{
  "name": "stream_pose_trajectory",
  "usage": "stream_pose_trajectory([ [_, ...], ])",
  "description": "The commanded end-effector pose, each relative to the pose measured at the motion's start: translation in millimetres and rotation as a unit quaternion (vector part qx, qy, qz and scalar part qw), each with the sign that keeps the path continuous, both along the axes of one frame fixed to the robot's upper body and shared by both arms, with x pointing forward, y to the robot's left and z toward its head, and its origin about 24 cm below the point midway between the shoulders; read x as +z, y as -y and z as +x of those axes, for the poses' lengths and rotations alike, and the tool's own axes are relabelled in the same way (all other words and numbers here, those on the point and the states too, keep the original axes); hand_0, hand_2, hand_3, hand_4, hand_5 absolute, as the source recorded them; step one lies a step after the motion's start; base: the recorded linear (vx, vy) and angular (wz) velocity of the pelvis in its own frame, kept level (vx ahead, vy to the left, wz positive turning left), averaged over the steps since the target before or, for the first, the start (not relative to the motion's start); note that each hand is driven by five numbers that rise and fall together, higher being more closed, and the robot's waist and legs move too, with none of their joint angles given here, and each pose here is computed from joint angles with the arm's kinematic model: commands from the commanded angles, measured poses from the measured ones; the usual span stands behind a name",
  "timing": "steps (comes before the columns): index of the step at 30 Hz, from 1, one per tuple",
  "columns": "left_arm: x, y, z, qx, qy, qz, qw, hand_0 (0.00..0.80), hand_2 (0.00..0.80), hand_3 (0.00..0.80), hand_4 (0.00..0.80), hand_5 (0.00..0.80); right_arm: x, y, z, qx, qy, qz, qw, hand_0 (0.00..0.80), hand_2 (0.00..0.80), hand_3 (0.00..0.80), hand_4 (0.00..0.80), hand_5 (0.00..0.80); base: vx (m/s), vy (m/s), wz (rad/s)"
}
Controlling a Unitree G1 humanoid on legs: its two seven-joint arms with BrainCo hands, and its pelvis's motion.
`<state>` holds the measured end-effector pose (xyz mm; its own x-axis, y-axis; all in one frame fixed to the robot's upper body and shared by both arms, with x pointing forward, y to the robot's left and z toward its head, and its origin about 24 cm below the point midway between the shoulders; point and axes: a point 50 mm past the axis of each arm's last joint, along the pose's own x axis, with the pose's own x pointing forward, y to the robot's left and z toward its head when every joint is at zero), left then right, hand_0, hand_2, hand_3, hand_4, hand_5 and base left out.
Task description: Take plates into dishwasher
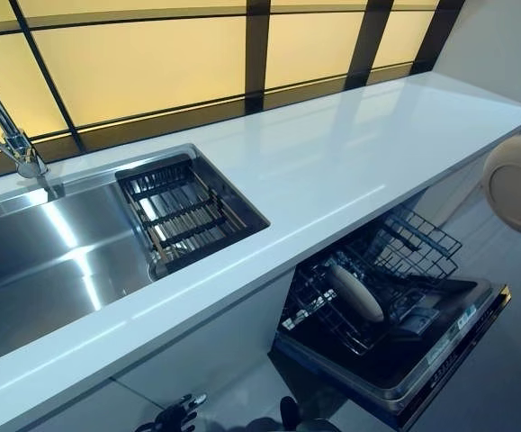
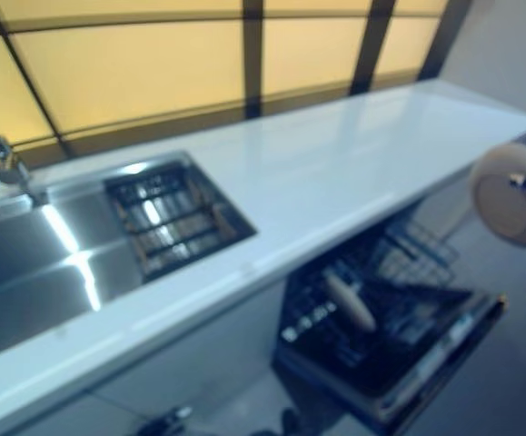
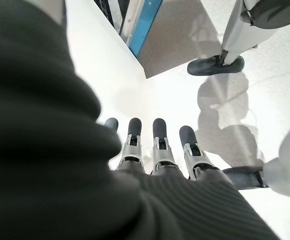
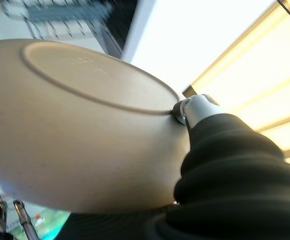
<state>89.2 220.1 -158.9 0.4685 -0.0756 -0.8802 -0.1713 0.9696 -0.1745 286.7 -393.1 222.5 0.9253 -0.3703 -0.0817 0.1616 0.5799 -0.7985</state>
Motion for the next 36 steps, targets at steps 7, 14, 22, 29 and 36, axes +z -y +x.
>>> stream_pose_trajectory([
  [7,9,-2,25,0.011,0.052,-0.011,0.998,0.000,0.000,0.000,0.000,0.000,4,-31,13,0.061,0.059,-0.017,0.996,0.800,0.800,0.800,0.800,0.800,-0.037,0.042,-0.01],
  [14,11,7,32,0.003,0.066,-0.029,0.997,0.000,0.000,0.000,0.000,0.000,3,-42,22,0.069,0.053,-0.037,0.995,0.800,0.800,0.800,0.800,0.800,-0.030,0.045,0.00],
  [22,14,18,40,-0.011,0.078,-0.044,0.996,0.000,0.000,0.000,0.000,0.000,6,-47,27,0.068,0.051,-0.069,0.994,0.800,0.800,0.800,0.800,0.800,-0.023,0.019,0.00],
  [29,16,25,46,-0.023,0.083,-0.054,0.995,0.000,0.000,0.000,0.000,0.000,11,-55,33,0.073,0.059,-0.083,0.992,0.800,0.800,0.800,0.800,0.800,0.000,0.000,0.00],
  [36,17,30,47,-0.032,0.082,-0.059,0.994,0.000,0.000,0.000,0.000,0.000,8,-62,37,0.072,0.058,-0.080,0.993,0.800,0.800,0.800,0.800,0.800,0.000,0.000,0.00],
])
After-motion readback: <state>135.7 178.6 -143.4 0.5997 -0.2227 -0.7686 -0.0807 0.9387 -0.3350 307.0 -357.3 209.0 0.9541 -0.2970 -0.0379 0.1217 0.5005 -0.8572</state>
